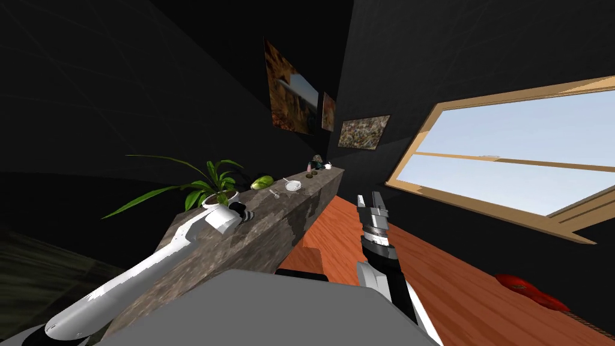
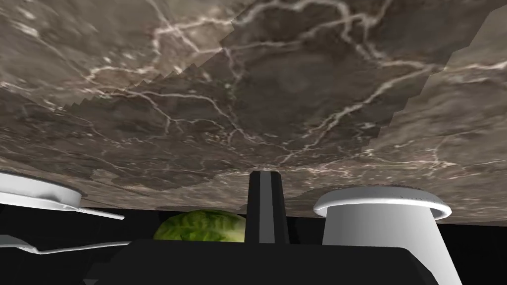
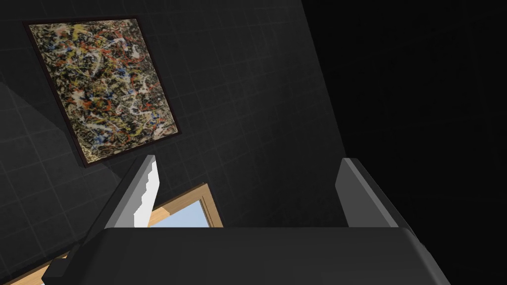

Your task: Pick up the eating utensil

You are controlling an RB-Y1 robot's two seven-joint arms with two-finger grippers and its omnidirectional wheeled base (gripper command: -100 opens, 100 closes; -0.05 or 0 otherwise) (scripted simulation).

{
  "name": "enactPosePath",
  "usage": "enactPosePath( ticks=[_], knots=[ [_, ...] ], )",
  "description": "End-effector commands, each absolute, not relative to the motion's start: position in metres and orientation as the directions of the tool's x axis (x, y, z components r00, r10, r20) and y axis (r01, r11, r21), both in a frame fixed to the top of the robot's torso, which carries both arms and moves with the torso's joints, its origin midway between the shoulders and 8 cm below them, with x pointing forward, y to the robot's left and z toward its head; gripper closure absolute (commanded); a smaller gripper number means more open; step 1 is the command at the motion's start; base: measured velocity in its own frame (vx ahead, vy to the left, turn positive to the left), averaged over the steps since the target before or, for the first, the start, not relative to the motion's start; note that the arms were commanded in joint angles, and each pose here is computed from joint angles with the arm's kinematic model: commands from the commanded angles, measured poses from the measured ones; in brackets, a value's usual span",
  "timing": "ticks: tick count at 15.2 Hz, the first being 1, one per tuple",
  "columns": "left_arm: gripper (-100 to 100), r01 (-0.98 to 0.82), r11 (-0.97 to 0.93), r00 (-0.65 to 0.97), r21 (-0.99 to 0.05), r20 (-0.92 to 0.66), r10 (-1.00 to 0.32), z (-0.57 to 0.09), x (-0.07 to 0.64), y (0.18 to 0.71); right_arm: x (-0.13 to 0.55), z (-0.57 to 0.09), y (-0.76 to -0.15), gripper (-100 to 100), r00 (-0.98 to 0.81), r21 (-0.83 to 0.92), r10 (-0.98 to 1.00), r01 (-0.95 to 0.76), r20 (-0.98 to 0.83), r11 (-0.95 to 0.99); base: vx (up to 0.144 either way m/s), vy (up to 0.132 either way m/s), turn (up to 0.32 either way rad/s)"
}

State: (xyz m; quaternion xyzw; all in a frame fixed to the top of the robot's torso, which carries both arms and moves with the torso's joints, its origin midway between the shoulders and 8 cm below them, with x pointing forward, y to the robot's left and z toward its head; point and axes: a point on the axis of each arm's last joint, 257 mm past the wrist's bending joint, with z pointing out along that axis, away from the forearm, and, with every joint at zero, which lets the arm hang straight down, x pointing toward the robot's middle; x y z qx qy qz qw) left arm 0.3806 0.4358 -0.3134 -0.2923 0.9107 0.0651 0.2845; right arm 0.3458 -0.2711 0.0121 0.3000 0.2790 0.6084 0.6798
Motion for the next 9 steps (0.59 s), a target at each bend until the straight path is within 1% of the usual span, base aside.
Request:
enactPosePath(
  ticks=[1,3,5,7,9],
  knots=[
    [-100,-0.573,0.815,-0.622,-0.092,-0.599,-0.504,-0.29,0.398,0.44,0.346,0.012,-0.271,0,0.104,0.747,0.994,-0.66,-0.014,0.08,-0.053,-0.188,0.017],
    [-100,-0.576,0.808,-0.579,-0.124,-0.636,-0.51,-0.264,0.413,0.446,0.346,0.012,-0.271,0,0.104,0.747,0.994,-0.66,-0.014,0.08,-0.022,-0.221,-0.045],
    [-100,-0.579,0.804,-0.555,-0.137,-0.656,-0.512,-0.245,0.42,0.452,0.346,0.012,-0.271,0,0.104,0.747,0.994,-0.66,-0.014,0.08,0.029,-0.203,-0.075],
    [-100,-0.586,0.799,-0.542,-0.139,-0.665,-0.513,-0.23,0.423,0.459,0.346,0.012,-0.271,0,0.104,0.747,0.994,-0.66,-0.014,0.08,0.106,-0.165,-0.121],
    [-100,-0.597,0.791,-0.541,-0.131,-0.662,-0.518,-0.221,0.421,0.466,0.346,0.012,-0.271,0,0.104,0.747,0.994,-0.66,-0.014,0.08,0.163,-0.119,-0.141]
  ],
)
